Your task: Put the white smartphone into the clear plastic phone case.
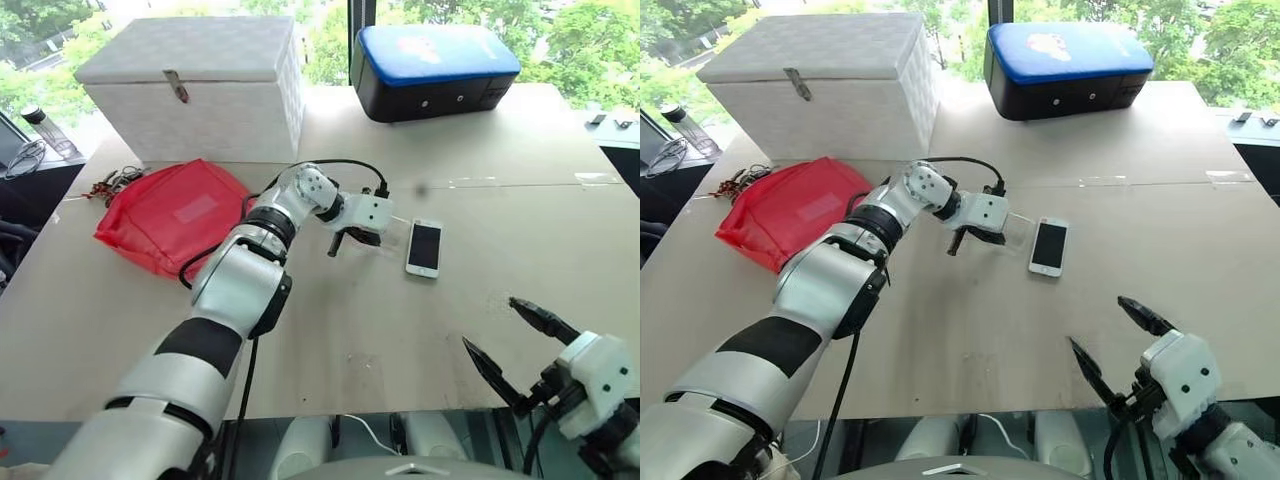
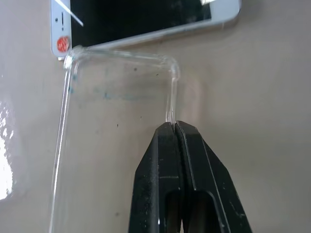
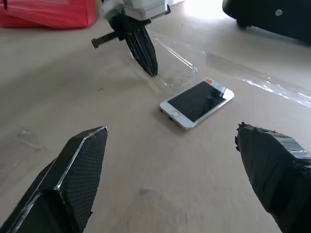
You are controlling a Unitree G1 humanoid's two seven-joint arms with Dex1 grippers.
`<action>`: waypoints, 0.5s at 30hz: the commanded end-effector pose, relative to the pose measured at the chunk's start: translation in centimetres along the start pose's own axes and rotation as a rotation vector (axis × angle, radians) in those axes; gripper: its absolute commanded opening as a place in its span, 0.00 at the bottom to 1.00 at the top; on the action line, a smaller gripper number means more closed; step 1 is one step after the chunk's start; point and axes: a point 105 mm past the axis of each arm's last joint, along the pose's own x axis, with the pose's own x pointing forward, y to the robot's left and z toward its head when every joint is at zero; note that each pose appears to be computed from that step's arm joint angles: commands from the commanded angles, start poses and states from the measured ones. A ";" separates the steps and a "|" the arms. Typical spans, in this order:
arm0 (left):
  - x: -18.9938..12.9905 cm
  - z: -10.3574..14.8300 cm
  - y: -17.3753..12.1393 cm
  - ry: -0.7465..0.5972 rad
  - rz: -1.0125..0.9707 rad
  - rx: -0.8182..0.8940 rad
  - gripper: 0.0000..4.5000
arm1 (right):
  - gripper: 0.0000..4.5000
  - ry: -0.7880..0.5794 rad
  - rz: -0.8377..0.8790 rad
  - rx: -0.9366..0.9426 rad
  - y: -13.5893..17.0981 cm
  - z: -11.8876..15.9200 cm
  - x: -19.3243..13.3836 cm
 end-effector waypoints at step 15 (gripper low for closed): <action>-2.4 -0.9 -1.7 -0.157 -0.164 -0.546 0.00 | 1.00 -0.061 0.248 -0.097 -6.1 3.2 3.2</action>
